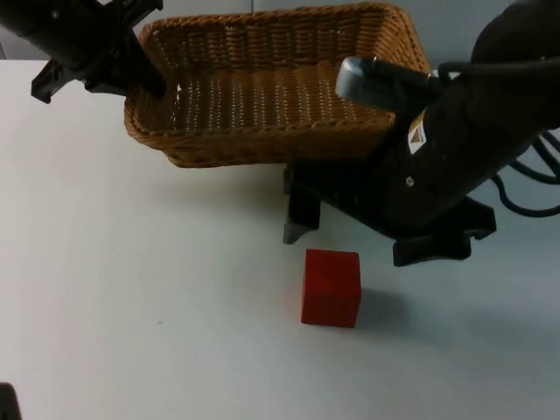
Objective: Pick up the basket with the left hand and place the cube into the basket with the right hand.
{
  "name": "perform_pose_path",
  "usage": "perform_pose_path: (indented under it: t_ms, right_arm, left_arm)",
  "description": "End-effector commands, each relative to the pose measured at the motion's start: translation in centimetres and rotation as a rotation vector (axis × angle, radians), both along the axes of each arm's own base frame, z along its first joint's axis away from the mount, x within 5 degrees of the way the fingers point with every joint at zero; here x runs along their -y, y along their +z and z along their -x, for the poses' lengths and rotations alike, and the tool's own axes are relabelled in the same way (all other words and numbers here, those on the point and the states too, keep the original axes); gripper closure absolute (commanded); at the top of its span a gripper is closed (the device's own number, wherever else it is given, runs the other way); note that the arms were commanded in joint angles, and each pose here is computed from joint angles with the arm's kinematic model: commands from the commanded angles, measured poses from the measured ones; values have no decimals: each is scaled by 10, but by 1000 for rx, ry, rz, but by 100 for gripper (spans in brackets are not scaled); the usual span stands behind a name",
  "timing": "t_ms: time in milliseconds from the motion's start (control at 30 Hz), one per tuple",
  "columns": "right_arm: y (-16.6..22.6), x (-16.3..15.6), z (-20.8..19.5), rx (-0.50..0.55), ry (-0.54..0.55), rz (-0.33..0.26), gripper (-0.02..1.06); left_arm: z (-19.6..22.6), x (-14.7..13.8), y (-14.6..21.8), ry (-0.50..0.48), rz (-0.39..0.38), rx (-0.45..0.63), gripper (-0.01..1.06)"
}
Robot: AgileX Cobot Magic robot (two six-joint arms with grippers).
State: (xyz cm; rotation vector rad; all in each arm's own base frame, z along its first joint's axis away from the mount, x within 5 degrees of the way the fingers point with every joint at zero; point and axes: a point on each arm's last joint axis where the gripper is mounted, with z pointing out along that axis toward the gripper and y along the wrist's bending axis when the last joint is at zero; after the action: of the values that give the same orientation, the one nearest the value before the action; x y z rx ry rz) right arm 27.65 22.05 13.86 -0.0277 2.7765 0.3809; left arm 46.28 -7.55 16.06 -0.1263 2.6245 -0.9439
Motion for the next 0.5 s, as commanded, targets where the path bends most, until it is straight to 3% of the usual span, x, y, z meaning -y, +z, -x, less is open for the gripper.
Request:
perform_pose_path:
  t_ms: [0,167,233,267,300,333,400,433,467]
  right_arm:
    - [-10,-3,1,-23,7,21,-1]
    - [-34,-2,3,-88,4,73,1]
    - [-44,-2,3,-109,4,90,12]
    - [-44,-2,3,-109,4,90,12]
    - [-47,-2,3,-116,4,95,31]
    - [-48,-2,3,-116,4,95,41]
    - [-48,-2,2,-107,4,88,90]
    - [-48,-3,2,-104,4,86,104]
    - [-48,-3,2,-104,4,86,104]
  left_arm:
    - [-2,3,13,18,40,24,105]
    - [-2,3,13,18,40,24,105]
    - [-2,3,13,18,40,24,105]
    - [-2,3,13,18,40,24,105]
    - [-2,3,13,18,40,24,105]
    - [-2,3,13,18,40,24,105]
    - [-2,3,13,18,40,24,105]
    - [-2,3,13,18,40,24,105]
    - [-2,3,13,18,40,24,105]
